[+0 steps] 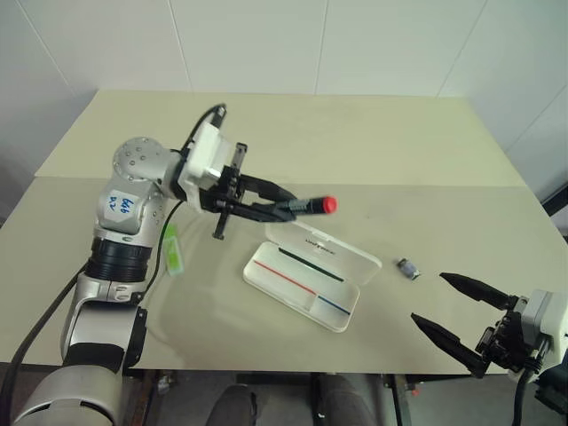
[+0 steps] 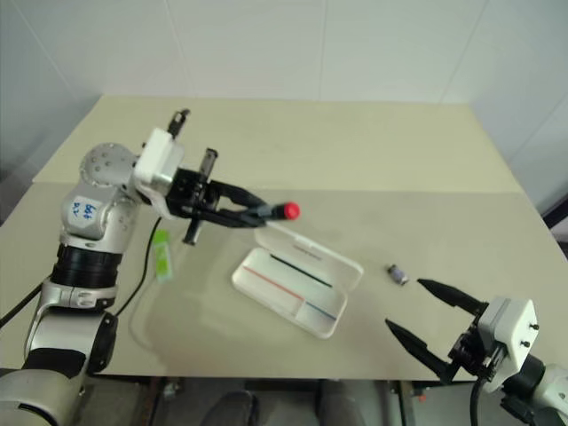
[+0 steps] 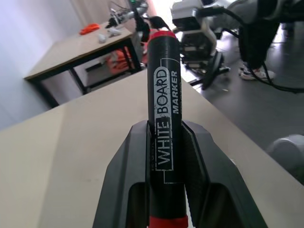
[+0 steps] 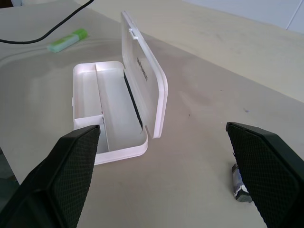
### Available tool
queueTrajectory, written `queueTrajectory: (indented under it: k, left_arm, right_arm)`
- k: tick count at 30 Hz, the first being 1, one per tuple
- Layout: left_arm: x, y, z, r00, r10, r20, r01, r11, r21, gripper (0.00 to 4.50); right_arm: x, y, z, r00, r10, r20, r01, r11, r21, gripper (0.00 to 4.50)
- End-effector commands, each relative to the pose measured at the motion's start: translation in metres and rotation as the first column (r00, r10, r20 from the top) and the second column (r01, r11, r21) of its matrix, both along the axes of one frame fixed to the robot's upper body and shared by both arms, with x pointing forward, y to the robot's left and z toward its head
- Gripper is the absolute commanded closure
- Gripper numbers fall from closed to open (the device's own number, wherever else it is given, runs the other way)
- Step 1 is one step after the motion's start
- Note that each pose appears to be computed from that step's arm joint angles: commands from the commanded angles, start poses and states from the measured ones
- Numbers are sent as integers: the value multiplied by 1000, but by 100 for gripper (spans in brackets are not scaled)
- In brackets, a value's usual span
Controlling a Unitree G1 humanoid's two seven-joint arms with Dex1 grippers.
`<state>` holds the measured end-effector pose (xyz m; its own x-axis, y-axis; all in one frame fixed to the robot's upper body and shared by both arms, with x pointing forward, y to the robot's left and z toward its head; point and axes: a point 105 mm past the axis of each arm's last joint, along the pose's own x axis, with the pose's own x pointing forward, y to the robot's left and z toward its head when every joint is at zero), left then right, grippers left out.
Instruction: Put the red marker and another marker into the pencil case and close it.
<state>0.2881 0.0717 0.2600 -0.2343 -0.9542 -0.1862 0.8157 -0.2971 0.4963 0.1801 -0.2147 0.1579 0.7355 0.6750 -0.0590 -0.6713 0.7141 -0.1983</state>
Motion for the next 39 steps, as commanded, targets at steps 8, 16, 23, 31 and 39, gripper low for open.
queueTrajectory:
  k: [8, 16, 23, 31, 39]
  left_arm:
    - [-5, -23, -38, 987, -84, 135, 62, 986, 155, 394]
    - [1, -33, -76, 962, -119, 246, 57, 968, 246, 394]
    - [13, -42, -95, 946, -83, 313, -1, 966, 257, 394]
    - [31, -50, -108, 915, -19, 404, -92, 963, 255, 394]
    - [32, -48, -119, 902, -35, 431, -97, 955, 281, 394]
  right_arm:
    - [1, 6, 4, 999, 1, 33, -1, 1000, -2, 0]
    - [0, 5, 3, 999, -9, 30, 9, 1000, -3, 0]
    - [0, 6, 1, 1000, -12, 28, 12, 1000, -1, 0]
    - [0, 7, -1, 999, -18, 27, 18, 1000, 0, 0]
    - [0, 7, -2, 999, -24, 23, 24, 1000, 1, 0]
